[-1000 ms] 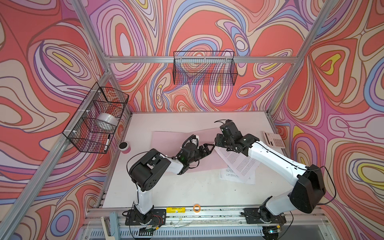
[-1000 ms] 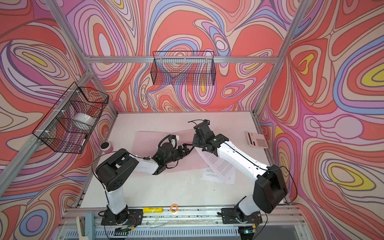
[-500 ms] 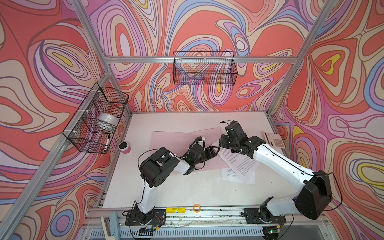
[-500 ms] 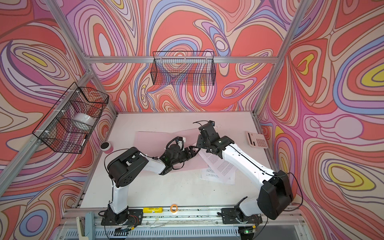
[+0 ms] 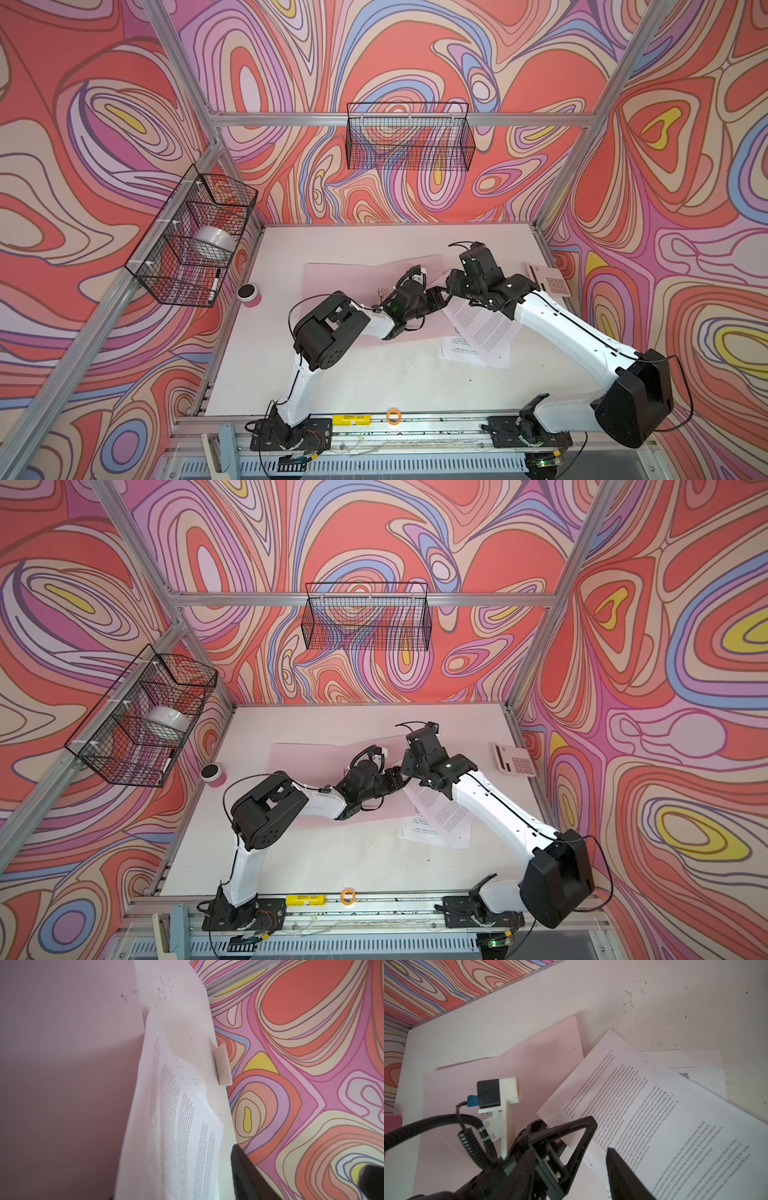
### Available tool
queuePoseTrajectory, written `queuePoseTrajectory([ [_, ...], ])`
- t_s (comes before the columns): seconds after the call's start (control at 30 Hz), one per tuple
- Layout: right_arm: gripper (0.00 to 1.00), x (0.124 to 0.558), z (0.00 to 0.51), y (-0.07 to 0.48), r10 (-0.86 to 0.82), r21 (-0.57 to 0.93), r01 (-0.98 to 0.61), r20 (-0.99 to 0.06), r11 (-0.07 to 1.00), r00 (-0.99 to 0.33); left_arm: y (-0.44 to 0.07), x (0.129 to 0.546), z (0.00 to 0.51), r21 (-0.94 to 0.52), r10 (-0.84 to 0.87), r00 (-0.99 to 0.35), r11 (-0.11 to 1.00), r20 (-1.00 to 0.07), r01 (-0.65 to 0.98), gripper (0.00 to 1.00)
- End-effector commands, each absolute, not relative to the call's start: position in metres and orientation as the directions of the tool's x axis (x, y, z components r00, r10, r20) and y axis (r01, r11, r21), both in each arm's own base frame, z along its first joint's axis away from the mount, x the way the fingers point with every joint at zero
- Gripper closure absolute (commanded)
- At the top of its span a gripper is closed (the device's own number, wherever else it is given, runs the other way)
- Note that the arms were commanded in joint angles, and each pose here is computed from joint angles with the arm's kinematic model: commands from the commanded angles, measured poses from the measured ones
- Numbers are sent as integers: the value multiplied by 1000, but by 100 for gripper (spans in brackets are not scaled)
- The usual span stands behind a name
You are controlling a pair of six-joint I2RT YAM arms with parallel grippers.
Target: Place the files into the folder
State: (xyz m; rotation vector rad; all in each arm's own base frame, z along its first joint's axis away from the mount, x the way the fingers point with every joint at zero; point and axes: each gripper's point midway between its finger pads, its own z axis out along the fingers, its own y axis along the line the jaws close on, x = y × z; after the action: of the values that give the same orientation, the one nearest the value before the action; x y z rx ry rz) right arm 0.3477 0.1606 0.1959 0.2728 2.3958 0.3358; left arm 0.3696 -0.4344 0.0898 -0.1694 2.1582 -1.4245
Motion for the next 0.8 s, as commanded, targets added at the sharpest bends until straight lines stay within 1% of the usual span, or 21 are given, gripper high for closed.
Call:
queuePoseTrajectory([
  [0.0, 43, 345, 202, 152, 289, 310, 109, -625, 944, -725, -441, 372, 80, -876, -367, -862, 455, -350, 161, 57],
  [0.03, 43, 345, 205, 151, 291, 314, 107, -629, 943, -720, -442, 373, 82, -876, -367, -862, 453, -350, 163, 63],
  [0.13, 43, 346, 208, 148, 296, 315, 110, -636, 943, -713, -444, 373, 89, -879, -361, -861, 442, -357, 179, 88],
  [0.2, 43, 347, 208, 146, 299, 313, 116, -637, 943, -710, -444, 372, 95, -881, -358, -861, 434, -361, 189, 100],
  [0.33, 43, 350, 211, 142, 302, 318, 115, -642, 941, -704, -444, 368, 120, -879, -342, -853, 410, -394, 242, 100],
  [0.43, 43, 355, 213, 137, 306, 325, 112, -641, 939, -704, -440, 363, 153, -862, -315, -835, 395, -452, 318, 100],
  [0.53, 43, 362, 222, 130, 288, 318, 88, -663, 944, -692, -435, 353, 195, -819, -260, -803, 392, -536, 420, 100],
  [0.67, 42, 376, 247, 115, 271, 327, 40, -701, 944, -659, -431, 329, 247, -766, -151, -779, 370, -608, 526, 100],
  [0.77, 37, 385, 273, 93, 283, 341, 26, -734, 940, -618, -419, 310, 276, -735, -93, -764, 368, -639, 570, 100],
])
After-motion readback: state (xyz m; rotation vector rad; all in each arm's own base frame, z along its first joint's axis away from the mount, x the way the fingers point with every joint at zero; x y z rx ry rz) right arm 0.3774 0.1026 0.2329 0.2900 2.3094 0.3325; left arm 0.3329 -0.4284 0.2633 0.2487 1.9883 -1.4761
